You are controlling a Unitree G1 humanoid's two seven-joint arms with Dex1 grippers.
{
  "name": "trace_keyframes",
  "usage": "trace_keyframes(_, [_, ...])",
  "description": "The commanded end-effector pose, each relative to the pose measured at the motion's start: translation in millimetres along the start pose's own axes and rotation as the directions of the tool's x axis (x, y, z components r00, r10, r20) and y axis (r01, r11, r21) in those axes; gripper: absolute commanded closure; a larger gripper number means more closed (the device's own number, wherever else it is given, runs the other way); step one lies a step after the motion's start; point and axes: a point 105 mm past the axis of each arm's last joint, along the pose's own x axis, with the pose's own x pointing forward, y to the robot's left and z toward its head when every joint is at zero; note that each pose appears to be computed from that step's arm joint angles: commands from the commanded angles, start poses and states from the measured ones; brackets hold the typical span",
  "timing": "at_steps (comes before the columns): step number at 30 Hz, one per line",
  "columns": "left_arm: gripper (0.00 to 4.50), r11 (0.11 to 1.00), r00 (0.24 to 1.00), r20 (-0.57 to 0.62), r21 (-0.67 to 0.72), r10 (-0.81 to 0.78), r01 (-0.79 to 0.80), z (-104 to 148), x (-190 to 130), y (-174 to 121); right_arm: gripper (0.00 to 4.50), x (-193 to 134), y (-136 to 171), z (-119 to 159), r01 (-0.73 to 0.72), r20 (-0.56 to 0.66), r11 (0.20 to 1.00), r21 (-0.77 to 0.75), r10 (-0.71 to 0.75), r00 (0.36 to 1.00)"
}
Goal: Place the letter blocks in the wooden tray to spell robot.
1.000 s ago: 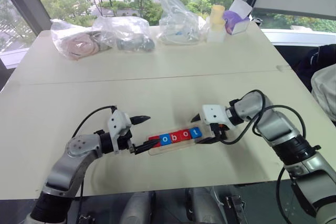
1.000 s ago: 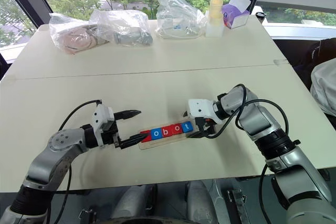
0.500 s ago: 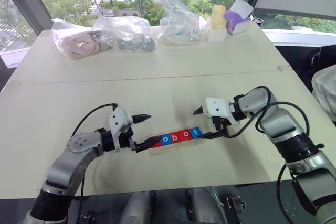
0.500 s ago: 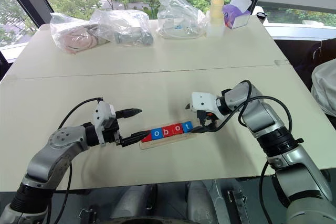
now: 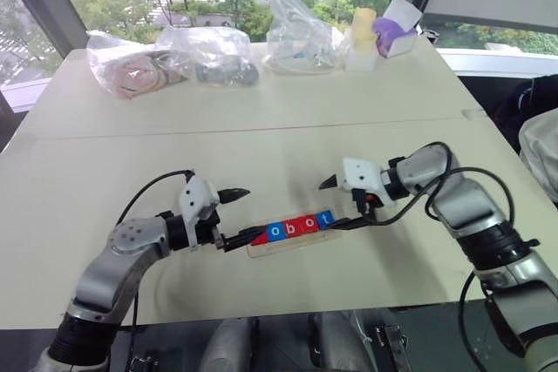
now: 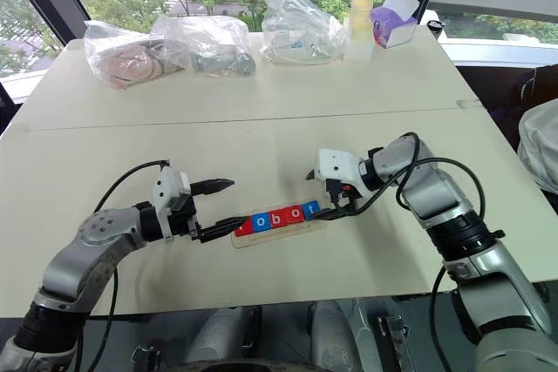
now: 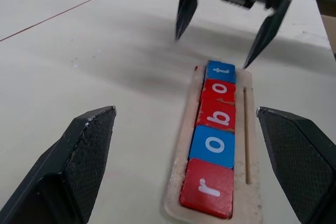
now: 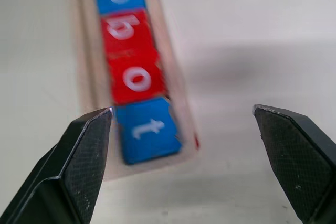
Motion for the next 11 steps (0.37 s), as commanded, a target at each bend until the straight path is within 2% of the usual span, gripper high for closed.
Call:
trace_keyframes(1, [0.00, 1.000, 1.000, 0.002, 0.018, -0.001, 0.001, 5.4, -8.8, -2.0, 0.09, -16.6, 7.6, 10.3, 0.009, 0.032, 1.000, 0.016, -0.010, 0.999])
trace_keyframes(7, [0.00, 1.000, 0.995, -0.098, 0.030, 0.001, 0.002, -9.2, -33.1, -8.2, 0.09, -26.6, 40.6, 1.8, -0.016, 0.043, 0.989, 0.146, 0.010, 0.999])
trace_keyframes(11, [0.00, 1.000, 0.996, -0.091, 0.010, 0.000, 0.001, -8.3, -37.4, -9.2, 0.09, -23.8, 48.9, 1.3, -0.005, 0.057, 0.983, 0.182, -0.006, 0.998])
